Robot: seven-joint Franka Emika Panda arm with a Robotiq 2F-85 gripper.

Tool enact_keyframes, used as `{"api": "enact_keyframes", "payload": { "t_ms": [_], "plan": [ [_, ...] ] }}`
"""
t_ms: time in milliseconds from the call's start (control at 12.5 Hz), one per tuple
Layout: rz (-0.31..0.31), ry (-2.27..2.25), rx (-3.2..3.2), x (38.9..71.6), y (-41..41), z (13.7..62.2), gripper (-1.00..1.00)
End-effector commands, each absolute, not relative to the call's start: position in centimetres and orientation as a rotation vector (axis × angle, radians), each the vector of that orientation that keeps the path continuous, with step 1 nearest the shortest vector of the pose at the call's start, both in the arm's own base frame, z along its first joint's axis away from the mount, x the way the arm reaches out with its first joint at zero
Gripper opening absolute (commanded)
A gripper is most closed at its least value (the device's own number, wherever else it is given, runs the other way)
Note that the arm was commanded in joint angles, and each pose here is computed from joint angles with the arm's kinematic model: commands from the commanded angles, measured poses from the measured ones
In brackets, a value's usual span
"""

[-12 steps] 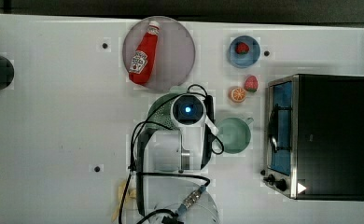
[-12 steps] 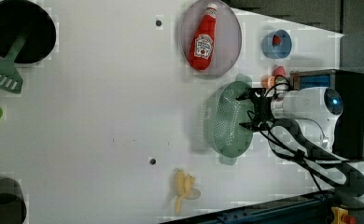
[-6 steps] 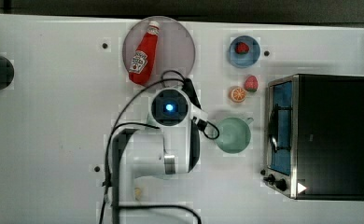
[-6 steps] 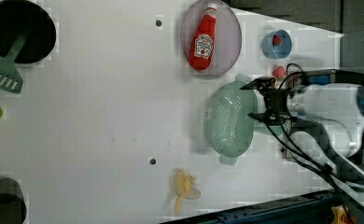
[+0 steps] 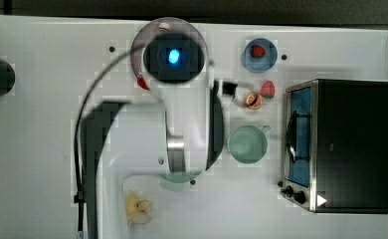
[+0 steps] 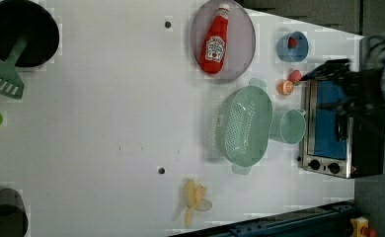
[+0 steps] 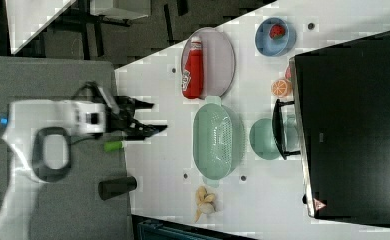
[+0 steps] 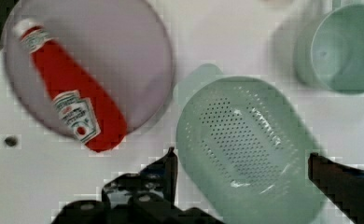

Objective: Drag strainer left to right.

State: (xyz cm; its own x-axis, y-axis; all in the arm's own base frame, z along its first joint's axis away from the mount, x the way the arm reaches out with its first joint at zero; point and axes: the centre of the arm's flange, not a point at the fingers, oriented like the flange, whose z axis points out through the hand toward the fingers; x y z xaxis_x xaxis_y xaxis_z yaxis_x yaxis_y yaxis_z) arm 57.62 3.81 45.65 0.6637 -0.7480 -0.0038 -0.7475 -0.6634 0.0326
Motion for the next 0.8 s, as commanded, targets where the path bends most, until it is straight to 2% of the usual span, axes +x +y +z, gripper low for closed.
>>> {"api": "enact_keyframes", "payload": {
  "t_ms": [80,160,400,560,800],
  "plan": [
    [0.143,-0.938,2.968,59.6,-1.6,53.3,1.0],
    [0.143,-0.945,2.965,59.5,-2.0,55.1,1.0],
    [0.037,-0.959,2.949,58.0,-2.2,58.5,1.0],
    [-0.026,-0.967,2.933,57.4,-2.6,58.8,1.0],
    [-0.035,-0.959,2.939,57.3,-2.4,58.7,1.0]
  ]
}}
